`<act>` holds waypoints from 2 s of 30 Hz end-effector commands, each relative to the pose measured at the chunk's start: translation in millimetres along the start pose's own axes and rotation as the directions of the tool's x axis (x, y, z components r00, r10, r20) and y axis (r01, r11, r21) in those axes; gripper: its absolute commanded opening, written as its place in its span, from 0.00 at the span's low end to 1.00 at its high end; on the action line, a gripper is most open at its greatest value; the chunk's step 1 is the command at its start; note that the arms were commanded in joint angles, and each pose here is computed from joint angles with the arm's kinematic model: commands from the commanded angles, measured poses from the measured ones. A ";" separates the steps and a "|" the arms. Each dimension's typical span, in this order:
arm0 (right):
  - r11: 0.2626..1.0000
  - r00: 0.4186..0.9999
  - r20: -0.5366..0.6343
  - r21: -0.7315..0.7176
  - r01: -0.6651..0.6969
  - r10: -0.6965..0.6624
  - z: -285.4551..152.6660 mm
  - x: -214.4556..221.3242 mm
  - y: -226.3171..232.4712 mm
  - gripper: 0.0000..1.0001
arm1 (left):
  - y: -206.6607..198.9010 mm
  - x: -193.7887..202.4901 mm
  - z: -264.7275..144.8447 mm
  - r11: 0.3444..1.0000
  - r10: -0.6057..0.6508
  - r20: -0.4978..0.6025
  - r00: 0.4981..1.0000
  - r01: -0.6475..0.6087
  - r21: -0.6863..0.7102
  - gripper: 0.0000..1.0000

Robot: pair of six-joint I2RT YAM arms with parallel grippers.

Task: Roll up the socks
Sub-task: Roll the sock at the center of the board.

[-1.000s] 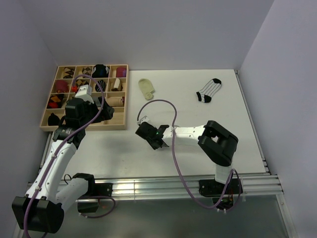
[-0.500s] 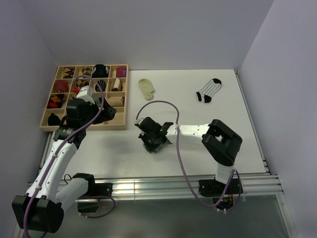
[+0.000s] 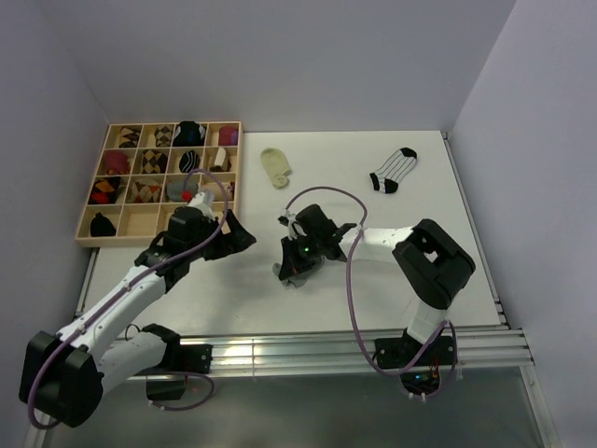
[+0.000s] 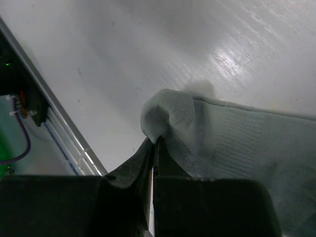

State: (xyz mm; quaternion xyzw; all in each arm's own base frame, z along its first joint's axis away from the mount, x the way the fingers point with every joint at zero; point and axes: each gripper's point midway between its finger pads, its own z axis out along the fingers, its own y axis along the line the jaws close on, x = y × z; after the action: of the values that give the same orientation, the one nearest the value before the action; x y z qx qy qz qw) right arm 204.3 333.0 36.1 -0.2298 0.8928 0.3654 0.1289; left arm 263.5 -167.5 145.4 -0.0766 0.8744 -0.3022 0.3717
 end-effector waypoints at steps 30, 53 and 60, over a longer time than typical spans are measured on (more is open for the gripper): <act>0.985 0.995 0.091 -0.163 0.053 -0.039 -5.6 -9.1 10.8 0.00 | -4.0 101.6 87.9 0.978 -0.174 -0.307 0.936 0.127 -0.168 0.61; 0.920 0.971 0.025 -0.326 -0.216 0.237 -10.7 -2.1 -16.6 0.00 | 0.0 107.7 91.7 0.978 -0.147 -0.356 0.923 0.081 -0.193 0.37; 0.889 0.945 -0.003 -0.337 -0.310 0.328 -7.8 6.1 -36.3 0.00 | -7.8 100.8 88.6 0.988 -0.115 -0.327 0.938 0.074 -0.133 0.44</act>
State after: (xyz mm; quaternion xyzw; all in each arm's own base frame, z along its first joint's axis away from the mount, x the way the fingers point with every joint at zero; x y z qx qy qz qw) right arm 214.3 304.0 18.1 -0.0992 0.8477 0.5185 0.0515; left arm 247.8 -244.4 25.4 -0.1123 0.9458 -0.2513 0.1721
